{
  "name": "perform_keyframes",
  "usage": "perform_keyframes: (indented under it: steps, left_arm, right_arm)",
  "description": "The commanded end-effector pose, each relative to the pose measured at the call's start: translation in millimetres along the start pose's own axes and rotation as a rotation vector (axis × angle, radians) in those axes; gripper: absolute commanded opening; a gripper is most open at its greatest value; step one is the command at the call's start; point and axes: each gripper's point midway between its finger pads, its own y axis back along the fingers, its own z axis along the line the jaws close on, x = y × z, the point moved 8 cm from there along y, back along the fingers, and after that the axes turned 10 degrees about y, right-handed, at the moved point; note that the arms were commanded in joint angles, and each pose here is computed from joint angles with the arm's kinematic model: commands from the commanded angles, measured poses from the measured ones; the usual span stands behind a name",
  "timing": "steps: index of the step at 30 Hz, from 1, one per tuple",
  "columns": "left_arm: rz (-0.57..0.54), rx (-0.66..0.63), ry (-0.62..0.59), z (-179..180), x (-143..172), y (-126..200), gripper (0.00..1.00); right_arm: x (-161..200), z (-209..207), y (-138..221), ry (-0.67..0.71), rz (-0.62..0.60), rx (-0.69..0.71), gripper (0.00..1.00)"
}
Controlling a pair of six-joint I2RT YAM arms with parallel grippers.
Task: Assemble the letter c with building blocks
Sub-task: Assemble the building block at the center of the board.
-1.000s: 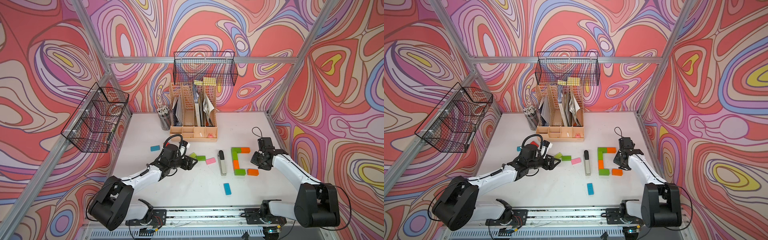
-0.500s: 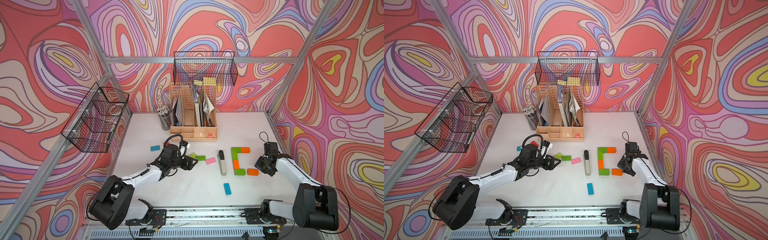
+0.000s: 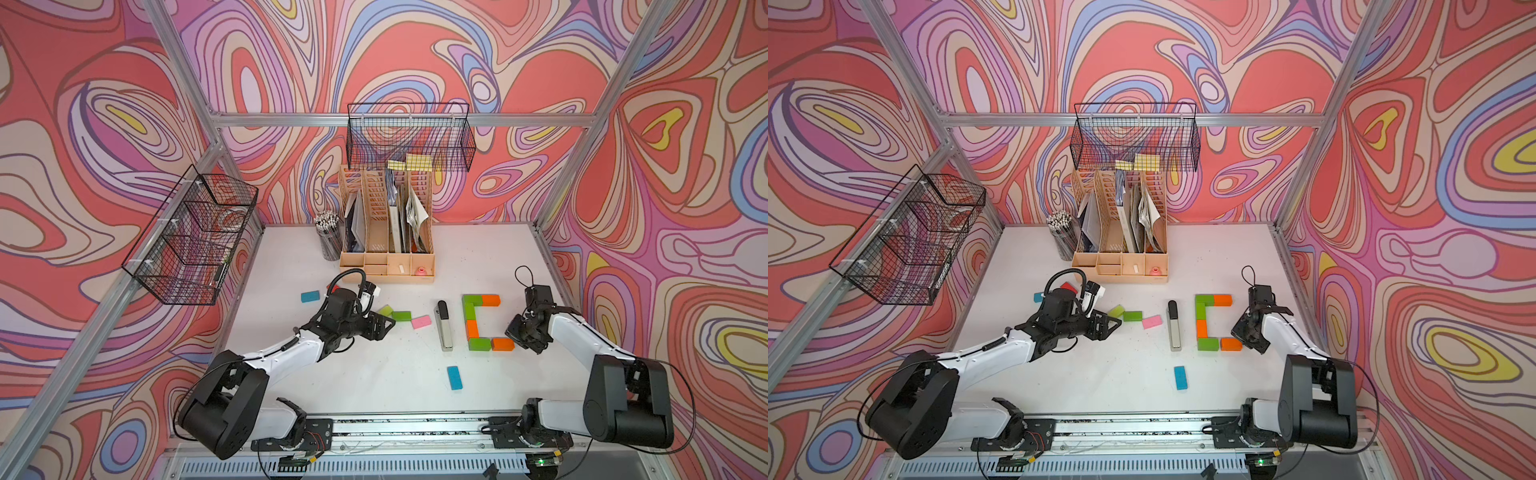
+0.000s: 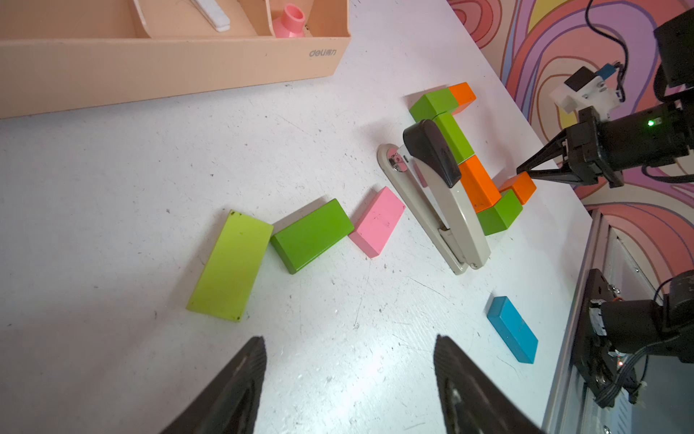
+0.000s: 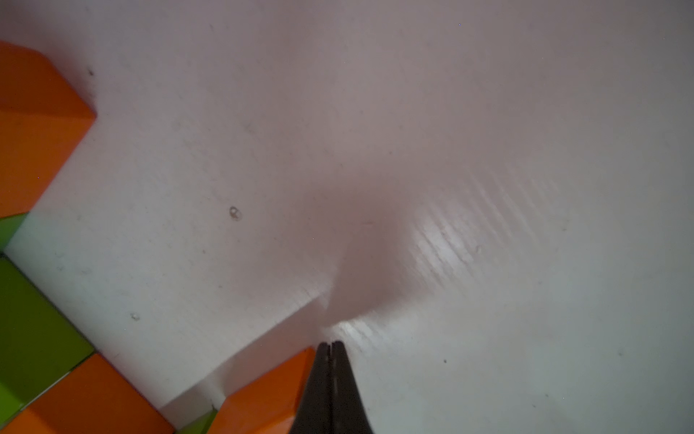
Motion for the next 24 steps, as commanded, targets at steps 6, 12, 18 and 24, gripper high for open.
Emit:
perform_keyframes:
  steps: [6,12,18,24]
  left_arm:
    - [0.006,-0.005,-0.01,1.4,-1.5,-2.2,0.73]
    - [0.002,-0.006,-0.011,1.0,-2.3,-1.2,0.73]
    - [0.002,-0.012,-0.012,1.7,-2.2,-1.2,0.73]
    - [0.002,-0.013,-0.012,1.8,-2.3,-1.5,0.73]
  right_arm:
    - [1.6,-0.7,-3.0,-0.009,0.007,-0.01,0.0]
    - [1.7,1.0,-3.0,-0.003,0.008,-0.028,0.0]
    - [2.3,1.8,-1.5,0.002,0.006,-0.04,0.0]
    - [2.2,1.9,-1.3,0.005,0.009,-0.04,0.0]
